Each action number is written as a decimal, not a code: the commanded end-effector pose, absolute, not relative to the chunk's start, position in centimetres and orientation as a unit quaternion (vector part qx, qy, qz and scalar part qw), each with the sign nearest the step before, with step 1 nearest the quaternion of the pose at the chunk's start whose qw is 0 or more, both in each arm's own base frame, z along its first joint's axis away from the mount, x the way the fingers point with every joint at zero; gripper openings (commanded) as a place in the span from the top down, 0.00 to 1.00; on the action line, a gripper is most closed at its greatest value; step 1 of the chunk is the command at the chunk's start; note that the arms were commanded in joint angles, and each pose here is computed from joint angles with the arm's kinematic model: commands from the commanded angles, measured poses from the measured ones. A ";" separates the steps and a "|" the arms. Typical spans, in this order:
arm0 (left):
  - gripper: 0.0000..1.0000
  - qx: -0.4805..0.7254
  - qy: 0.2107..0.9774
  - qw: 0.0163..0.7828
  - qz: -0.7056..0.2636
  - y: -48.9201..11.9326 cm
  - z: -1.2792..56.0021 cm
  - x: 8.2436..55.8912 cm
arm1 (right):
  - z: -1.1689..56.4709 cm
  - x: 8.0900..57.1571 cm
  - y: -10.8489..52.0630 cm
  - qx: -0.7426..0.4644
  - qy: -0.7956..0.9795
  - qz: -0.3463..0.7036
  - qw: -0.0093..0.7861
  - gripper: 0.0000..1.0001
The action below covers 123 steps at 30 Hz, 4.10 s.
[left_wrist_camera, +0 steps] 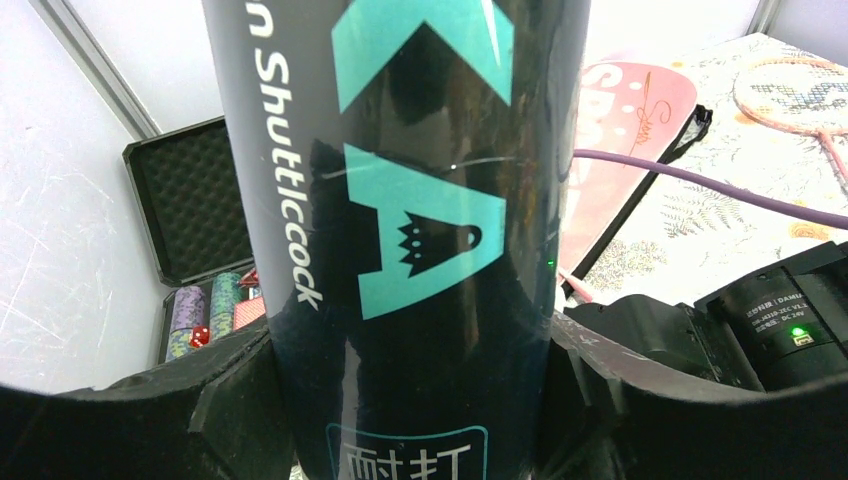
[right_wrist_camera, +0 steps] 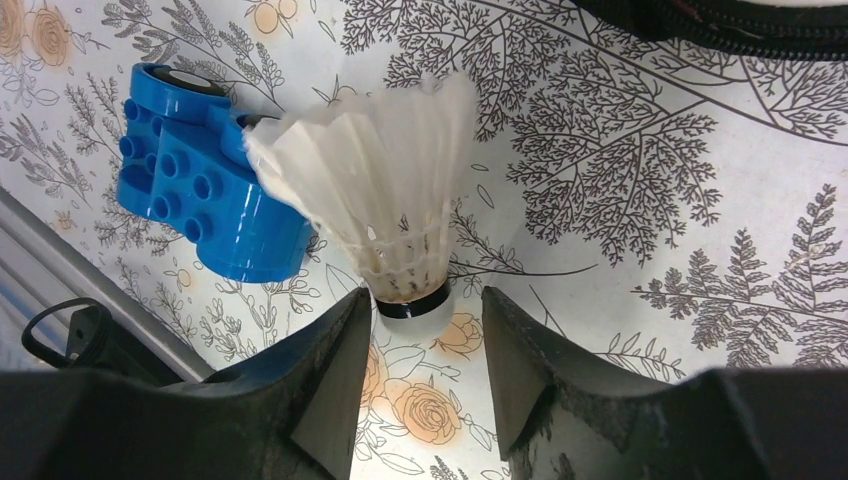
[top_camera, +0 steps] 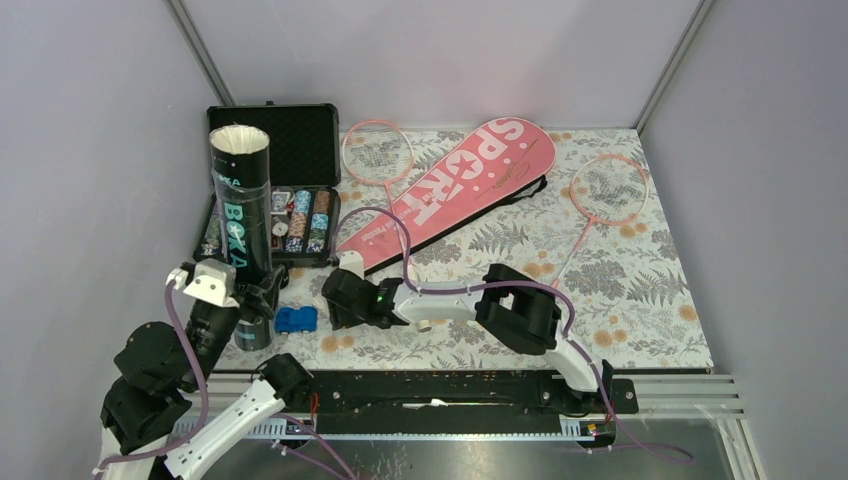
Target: Pack up the badminton gear
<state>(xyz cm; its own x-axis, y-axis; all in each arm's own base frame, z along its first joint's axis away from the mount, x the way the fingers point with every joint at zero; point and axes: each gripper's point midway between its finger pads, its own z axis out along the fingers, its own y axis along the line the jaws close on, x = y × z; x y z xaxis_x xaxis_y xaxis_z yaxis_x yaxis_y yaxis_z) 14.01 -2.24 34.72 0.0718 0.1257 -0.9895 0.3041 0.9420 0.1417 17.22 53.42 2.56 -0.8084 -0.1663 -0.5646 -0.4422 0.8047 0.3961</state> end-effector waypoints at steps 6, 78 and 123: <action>0.66 0.157 0.650 0.738 -0.098 -2.9 38.1 13.4 | 2.5 17.5 53.9 -0.180 0.910 0.249 0.280 0.47; 0.62 0.318 0.605 0.710 -0.171 -13.3 27.6 16.6 | 11.1 17.4 17.7 -0.179 0.966 0.167 0.085 0.29; 0.61 0.442 0.578 0.636 -0.256 -17.8 23.2 13.6 | 5.7 17.3 17.2 -0.093 0.960 0.254 -0.073 0.80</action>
<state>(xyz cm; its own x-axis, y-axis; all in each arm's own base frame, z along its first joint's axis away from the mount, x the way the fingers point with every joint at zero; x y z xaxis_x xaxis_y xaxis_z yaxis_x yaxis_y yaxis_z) 13.54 -17.00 20.14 0.1219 0.2598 -0.9579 0.8408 0.4858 0.2388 17.59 16.66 5.30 -0.9731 -0.2131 0.0874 -0.1497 0.8736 0.4631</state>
